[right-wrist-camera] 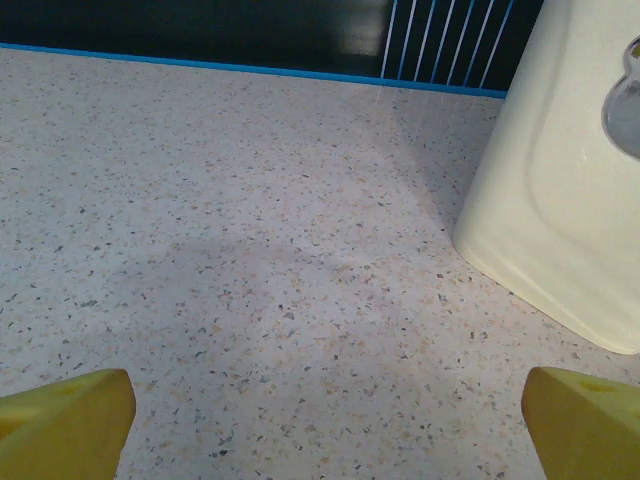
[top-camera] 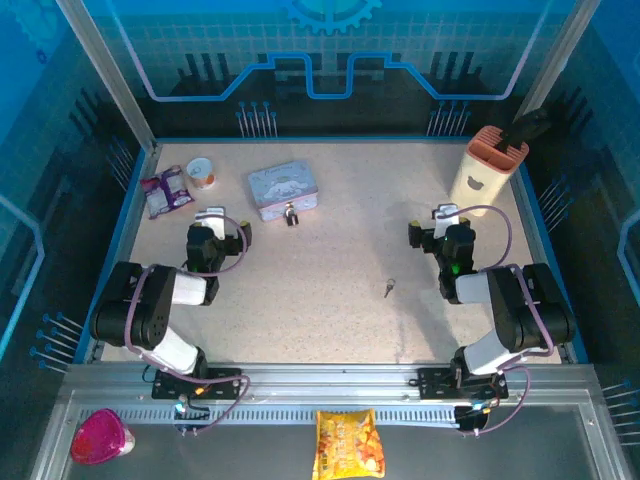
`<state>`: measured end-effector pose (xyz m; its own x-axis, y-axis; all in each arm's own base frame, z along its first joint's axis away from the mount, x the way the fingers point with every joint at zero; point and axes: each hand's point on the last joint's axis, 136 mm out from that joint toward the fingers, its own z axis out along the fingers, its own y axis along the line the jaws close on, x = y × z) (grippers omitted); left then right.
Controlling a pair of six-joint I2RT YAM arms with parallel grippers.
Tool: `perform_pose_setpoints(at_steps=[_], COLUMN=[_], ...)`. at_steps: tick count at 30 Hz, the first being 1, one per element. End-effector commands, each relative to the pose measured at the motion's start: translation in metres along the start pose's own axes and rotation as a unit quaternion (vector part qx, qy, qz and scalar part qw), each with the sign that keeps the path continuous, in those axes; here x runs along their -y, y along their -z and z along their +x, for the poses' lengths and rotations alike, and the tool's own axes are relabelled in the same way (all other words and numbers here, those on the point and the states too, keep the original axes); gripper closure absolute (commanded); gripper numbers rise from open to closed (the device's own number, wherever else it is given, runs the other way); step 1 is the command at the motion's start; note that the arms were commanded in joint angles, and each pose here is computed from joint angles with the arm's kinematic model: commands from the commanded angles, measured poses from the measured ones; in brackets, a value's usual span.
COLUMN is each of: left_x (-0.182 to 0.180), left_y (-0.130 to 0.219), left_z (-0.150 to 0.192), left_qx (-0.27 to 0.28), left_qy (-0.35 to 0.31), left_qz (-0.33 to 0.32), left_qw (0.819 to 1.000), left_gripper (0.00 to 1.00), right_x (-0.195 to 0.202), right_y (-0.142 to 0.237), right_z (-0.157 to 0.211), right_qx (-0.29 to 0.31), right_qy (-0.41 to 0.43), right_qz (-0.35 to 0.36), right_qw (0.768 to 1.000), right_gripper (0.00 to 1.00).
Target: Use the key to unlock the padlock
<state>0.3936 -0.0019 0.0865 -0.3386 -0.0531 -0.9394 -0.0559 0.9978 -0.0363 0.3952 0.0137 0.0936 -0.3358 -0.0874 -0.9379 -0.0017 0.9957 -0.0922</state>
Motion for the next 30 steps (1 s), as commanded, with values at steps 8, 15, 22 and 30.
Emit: perform_pose_setpoints(at_steps=[8, 15, 22, 30], left_x=[0.0003, 0.0004, 0.0003, 0.0004], left_y=[-0.0012, -0.0009, -0.001, -0.001], left_z=[-0.0112, -0.0106, -0.011, -0.0112], left_qx=[0.013, 0.013, 0.013, 0.013], left_qy=[0.012, 0.012, 0.012, 0.012], left_qz=[0.008, 0.008, 0.008, 0.008], left_qw=[1.0, 1.0, 1.0, 1.0], left_gripper=[0.01, 0.01, 0.01, 0.01], right_x=[-0.0053, -0.0051, -0.0063, -0.0063], right_y=[-0.0004, -0.0007, 0.0, -0.0001], right_z=[-0.0078, -0.0074, -0.0077, -0.0075], right_qx=[0.014, 0.013, 0.016, 0.015], right_qy=[0.004, 0.002, 0.007, 0.007], right_qz=[-0.007, -0.01, -0.006, -0.006], right_qw=[1.0, 1.0, 1.0, 1.0], right_gripper=[0.0, 0.0, 0.0, 0.0])
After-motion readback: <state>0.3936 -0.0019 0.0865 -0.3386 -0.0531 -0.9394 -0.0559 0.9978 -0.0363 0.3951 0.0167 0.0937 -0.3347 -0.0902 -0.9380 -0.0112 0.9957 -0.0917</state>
